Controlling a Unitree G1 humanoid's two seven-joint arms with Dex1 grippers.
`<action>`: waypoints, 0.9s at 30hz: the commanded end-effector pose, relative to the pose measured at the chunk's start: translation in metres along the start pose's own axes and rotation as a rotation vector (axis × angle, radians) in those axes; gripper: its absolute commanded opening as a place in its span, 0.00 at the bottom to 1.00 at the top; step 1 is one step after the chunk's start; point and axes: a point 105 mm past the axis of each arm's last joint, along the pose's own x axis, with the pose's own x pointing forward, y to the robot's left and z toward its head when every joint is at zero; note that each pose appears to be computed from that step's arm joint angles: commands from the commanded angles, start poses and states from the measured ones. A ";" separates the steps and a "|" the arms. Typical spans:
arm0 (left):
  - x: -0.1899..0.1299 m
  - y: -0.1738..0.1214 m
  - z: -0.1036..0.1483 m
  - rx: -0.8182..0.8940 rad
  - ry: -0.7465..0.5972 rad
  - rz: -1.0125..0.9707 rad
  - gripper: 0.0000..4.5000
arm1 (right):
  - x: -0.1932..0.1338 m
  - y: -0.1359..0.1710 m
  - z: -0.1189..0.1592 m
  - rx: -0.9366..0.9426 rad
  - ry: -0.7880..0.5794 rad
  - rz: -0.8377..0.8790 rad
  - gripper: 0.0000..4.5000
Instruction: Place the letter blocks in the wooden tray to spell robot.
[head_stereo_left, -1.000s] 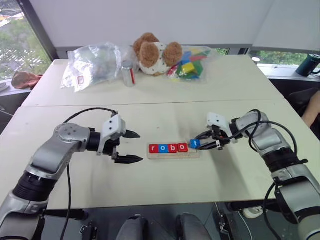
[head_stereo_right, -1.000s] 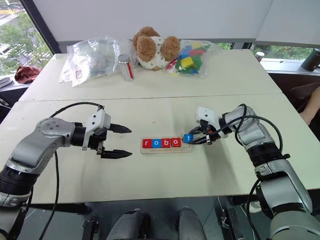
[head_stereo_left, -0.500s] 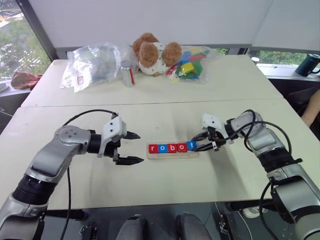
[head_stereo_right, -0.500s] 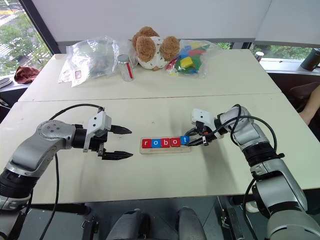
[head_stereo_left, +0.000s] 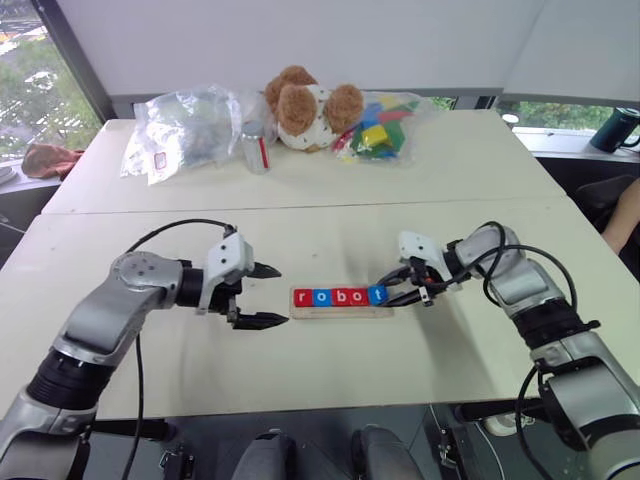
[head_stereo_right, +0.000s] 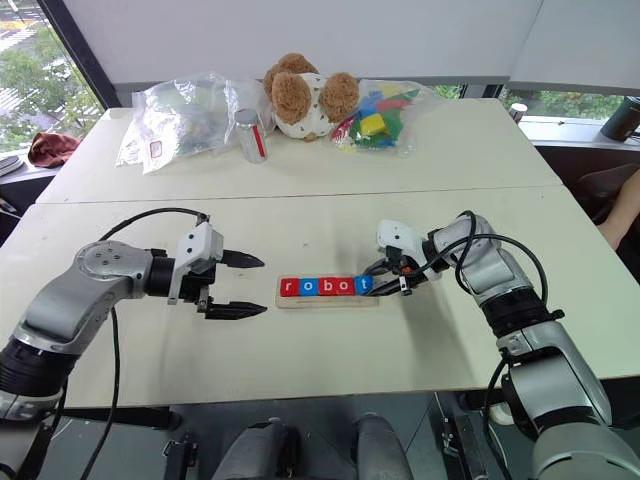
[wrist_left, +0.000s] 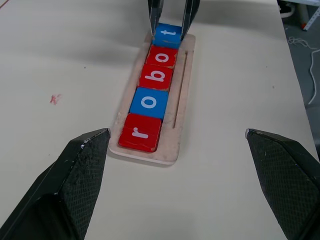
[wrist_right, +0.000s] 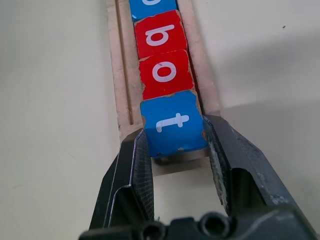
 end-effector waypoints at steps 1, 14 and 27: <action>-0.004 0.002 0.009 0.030 -0.022 0.017 1.00 | 0.001 0.000 0.007 -0.030 -0.016 -0.001 0.25; -0.004 0.003 0.009 0.030 -0.022 0.022 1.00 | 0.005 -0.002 0.012 -0.023 -0.039 -0.018 0.90; -0.005 0.004 0.008 0.027 -0.022 0.024 1.00 | -0.018 0.002 0.022 0.010 -0.098 -0.086 0.99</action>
